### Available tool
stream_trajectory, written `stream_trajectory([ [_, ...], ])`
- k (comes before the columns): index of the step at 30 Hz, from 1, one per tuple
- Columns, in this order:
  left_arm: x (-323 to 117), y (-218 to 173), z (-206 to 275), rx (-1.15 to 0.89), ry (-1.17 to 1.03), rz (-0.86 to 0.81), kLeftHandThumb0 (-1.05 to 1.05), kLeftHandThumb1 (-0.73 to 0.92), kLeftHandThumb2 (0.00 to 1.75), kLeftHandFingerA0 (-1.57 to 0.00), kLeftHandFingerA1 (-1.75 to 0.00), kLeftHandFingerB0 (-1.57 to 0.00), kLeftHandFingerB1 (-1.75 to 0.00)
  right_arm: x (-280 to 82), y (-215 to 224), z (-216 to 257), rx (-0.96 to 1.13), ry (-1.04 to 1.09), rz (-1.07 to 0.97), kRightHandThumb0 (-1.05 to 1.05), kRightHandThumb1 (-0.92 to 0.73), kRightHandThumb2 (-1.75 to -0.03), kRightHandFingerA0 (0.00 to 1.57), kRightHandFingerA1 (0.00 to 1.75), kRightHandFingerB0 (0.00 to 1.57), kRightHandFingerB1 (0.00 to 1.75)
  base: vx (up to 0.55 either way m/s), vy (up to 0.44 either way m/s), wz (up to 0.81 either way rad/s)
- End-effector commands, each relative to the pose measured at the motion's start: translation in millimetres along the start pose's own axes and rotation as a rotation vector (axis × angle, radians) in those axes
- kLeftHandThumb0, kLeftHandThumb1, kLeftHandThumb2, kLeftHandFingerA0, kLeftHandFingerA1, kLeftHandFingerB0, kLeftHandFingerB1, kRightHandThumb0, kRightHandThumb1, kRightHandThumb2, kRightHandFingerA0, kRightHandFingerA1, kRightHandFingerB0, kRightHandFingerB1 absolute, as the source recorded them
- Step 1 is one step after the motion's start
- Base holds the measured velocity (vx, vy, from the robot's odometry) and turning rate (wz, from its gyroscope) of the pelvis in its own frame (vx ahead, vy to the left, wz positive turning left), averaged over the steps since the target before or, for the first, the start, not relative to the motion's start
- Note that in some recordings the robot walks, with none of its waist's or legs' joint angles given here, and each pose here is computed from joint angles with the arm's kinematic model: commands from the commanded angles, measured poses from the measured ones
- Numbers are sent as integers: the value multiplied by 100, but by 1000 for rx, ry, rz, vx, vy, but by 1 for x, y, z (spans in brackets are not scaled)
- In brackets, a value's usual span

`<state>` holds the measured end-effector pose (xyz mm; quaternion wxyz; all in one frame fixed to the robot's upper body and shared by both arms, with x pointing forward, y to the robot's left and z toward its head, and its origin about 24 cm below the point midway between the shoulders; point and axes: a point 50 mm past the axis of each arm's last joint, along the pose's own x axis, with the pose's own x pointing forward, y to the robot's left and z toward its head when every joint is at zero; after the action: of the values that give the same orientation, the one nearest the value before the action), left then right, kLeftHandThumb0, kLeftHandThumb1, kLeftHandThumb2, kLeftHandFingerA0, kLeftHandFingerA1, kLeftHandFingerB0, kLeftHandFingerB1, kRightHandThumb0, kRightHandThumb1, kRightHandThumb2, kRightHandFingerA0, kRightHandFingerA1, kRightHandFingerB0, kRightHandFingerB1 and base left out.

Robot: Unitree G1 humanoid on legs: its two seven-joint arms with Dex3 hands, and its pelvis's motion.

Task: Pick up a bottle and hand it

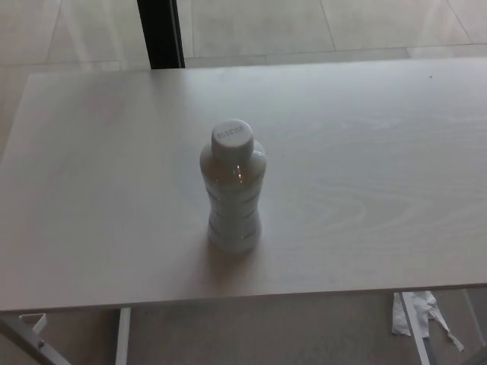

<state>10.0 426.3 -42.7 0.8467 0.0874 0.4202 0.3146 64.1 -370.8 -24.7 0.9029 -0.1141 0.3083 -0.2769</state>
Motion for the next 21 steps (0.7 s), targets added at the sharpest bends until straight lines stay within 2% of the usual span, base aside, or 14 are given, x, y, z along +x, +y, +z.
stream_trajectory([
  [1, -5, 44, 42, -255, -204, 12, -80, 55, 57, -49, -58, -36, -37, -10, -22, 17, 172, -79, 3, -86, -56, -57, 35, 69, 19, 53, 0, 0, 0],
  [3, -4, 47, 50, -262, -226, 18, -80, 57, 58, -44, -56, -37, -36, -11, -22, 18, 168, -84, 5, -88, -46, -89, 38, 69, 21, 58, 0, 0, 0],
  [4, -4, 49, 53, -258, -239, 17, -82, 56, 58, -43, -54, -38, -36, -11, -21, 19, 159, -88, 6, -85, -57, -57, 37, 69, 20, 54, 0, 0, 0],
  [5, -4, 50, 55, -257, -250, 15, -82, 56, 58, -43, -54, -38, -37, -12, -21, 20, 165, -87, 5, -87, -45, -88, 33, 66, 19, 57, 0, 0, 0],
  [9, -6, 50, 74, -240, -324, -11, -87, 42, 86, -35, -59, -27, -45, -14, -21, 22, 194, -79, 6, -84, -56, -57, 37, 70, 22, 54, 0, 0, 0],
  [10, -5, 49, 83, -231, -352, -17, -91, 53, 57, -64, -63, -34, -39, -14, -21, 21, 194, -75, 5, -86, -56, -57, 34, 70, 21, 53, 0, 0, 0],
  [12, -5, 47, 101, -205, -415, -28, -93, 40, 86, -62, -68, -29, -48, -12, -21, 20, 197, -69, 1, -84, -56, -57, 35, 68, 21, 52, 0, 0, 0],
  [13, -6, 46, 111, -189, -432, -38, -94, 53, 57, -81, -70, -33, -42, -11, -21, 19, 200, -66, 0, -83, -55, -57, 34, 67, 22, 52, 0, 0, 0],
  [14, -7, 42, 134, -161, -483, -68, -93, 53, 57, -116, -98, -31, -42, -11, -21, 19, 181, -70, 7, -87, -56, -58, 35, 68, 20, 52, 0, 0, 0],
  [16, -8, 37, 157, -122, -524, -89, -94, 41, 84, -131, -112, -30, -46, -11, -20, 20, 171, -77, 12, -86, -56, -58, 38, 70, 21, 54, 0, 0, 0],
  [17, -9, 35, 163, -118, -532, -99, -99, 51, 58, -136, -116, -33, -40, -11, -20, 19, 175, -79, 14, -94, -47, -89, 39, 71, 19, 57, 0, 0, 0],
  [19, -12, 20, 199, -74, -613, -167, -99, 50, 57, -130, -113, -39, -44, -11, -20, 19, 174, -85, 20, -92, -47, -89, 38, 72, 19, 58, 0, 0, 0],
  [20, -15, 11, 212, -78, -637, -209, -102, 38, 70, -134, -109, -44, -48, -10, -21, 19, 173, -84, 15, -84, -57, -58, 40, 71, 20, 52, 0, 0, 0],
  [21, -16, 1, 222, -55, -666, -240, -95, 47, 56, -105, -69, -47, -46, -11, -21, 20, 178, -83, 16, -92, -48, -90, 38, 70, 17, 56, 0, 0, 0],
])
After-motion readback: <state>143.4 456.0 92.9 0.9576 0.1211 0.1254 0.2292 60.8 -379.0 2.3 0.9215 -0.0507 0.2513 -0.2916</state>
